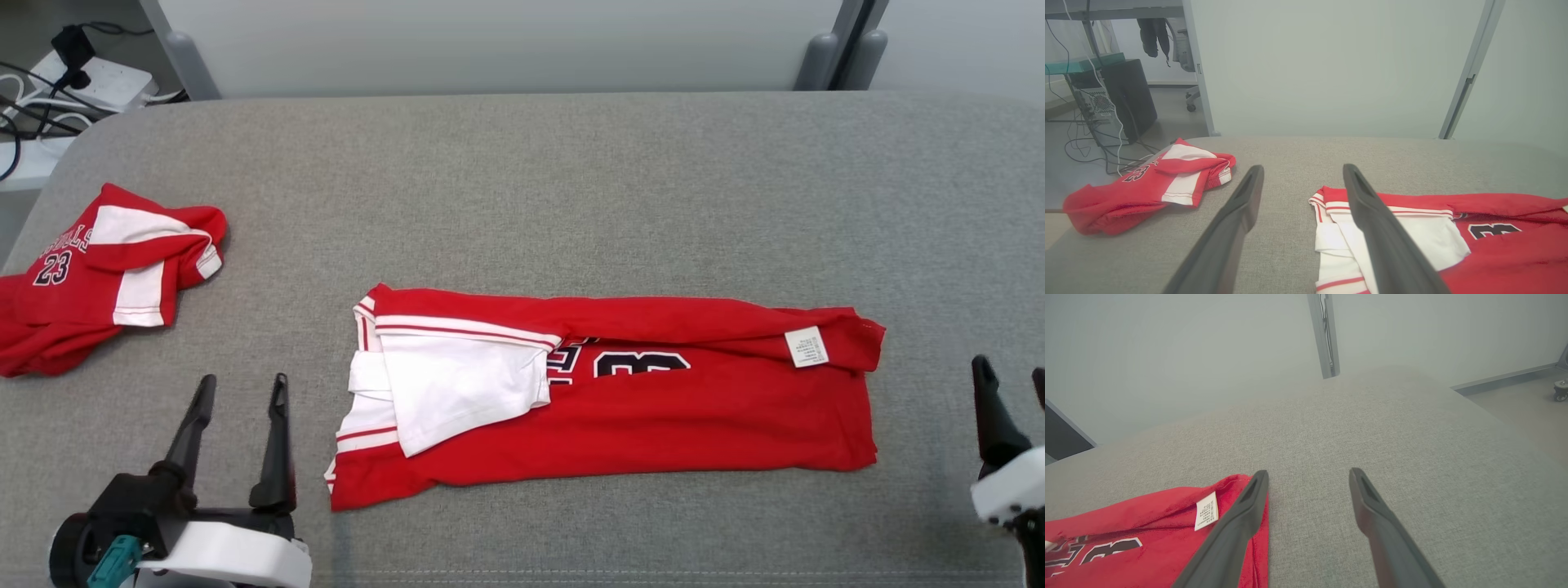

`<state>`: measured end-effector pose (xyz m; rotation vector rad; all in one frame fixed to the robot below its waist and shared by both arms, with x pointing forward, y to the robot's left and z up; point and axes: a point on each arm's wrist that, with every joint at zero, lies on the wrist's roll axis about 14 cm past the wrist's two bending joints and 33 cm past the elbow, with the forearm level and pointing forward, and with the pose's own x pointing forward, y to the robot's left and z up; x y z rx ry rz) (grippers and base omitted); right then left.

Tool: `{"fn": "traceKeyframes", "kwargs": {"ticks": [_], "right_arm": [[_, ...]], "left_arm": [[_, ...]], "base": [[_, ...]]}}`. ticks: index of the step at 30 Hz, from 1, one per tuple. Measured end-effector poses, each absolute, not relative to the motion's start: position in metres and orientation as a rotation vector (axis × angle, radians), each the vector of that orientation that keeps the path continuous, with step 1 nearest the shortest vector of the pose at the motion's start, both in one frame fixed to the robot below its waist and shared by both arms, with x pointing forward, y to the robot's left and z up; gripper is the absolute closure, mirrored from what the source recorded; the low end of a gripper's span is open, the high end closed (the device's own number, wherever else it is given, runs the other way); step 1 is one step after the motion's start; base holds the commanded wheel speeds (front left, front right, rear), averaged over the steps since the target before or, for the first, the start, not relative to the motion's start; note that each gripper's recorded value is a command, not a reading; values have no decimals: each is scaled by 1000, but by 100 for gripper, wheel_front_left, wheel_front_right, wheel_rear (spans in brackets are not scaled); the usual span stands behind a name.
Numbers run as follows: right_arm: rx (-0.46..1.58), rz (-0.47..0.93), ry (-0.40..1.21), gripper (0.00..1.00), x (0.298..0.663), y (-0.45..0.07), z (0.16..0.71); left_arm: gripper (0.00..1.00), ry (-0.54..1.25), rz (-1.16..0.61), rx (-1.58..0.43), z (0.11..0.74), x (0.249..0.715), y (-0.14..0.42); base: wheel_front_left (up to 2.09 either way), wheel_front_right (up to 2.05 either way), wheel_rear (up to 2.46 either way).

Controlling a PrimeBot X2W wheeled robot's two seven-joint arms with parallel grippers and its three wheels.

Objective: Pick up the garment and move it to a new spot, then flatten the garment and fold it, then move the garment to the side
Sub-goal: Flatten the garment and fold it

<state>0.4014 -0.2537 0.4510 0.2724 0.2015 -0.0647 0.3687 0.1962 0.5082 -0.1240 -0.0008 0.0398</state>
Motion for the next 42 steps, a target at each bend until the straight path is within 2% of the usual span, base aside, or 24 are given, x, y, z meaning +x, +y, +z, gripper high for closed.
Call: {"fn": "traceKeyframes", "kwargs": {"ticks": [10, 16, 25, 38, 39, 40, 41, 42], "right_arm": [[243, -64, 314, 0, 465, -253, 436], [201, 33, 451, 0, 482, -216, 403], [210, 152, 619, 0, 464, -179, 371], [280, 207, 696, 0, 445, -172, 366], [281, 208, 699, 47, 444, -172, 365], [283, 207, 701, 62, 444, -173, 365], [285, 204, 706, 94, 444, -174, 364], [291, 204, 719, 100, 442, -174, 362]], "left_arm": [[0, 3, -6, -135, 502, 387, 181], [0, 27, 4, -138, 492, 395, 182], [0, 33, 9, -132, 487, 399, 187], [0, 27, -14, -139, 485, 406, 181], [0, 26, -15, -139, 485, 406, 181], [0, 27, -17, -140, 485, 406, 181], [0, 27, -15, -139, 485, 406, 182], [0, 25, -16, -138, 485, 406, 182]], "base": [[0, 0, 0], [0, 0, 0], [0, 0, 0], [0, 0, 0], [0, 0, 0], [0, 0, 0], [0, 0, 0], [0, 0, 0]]}}
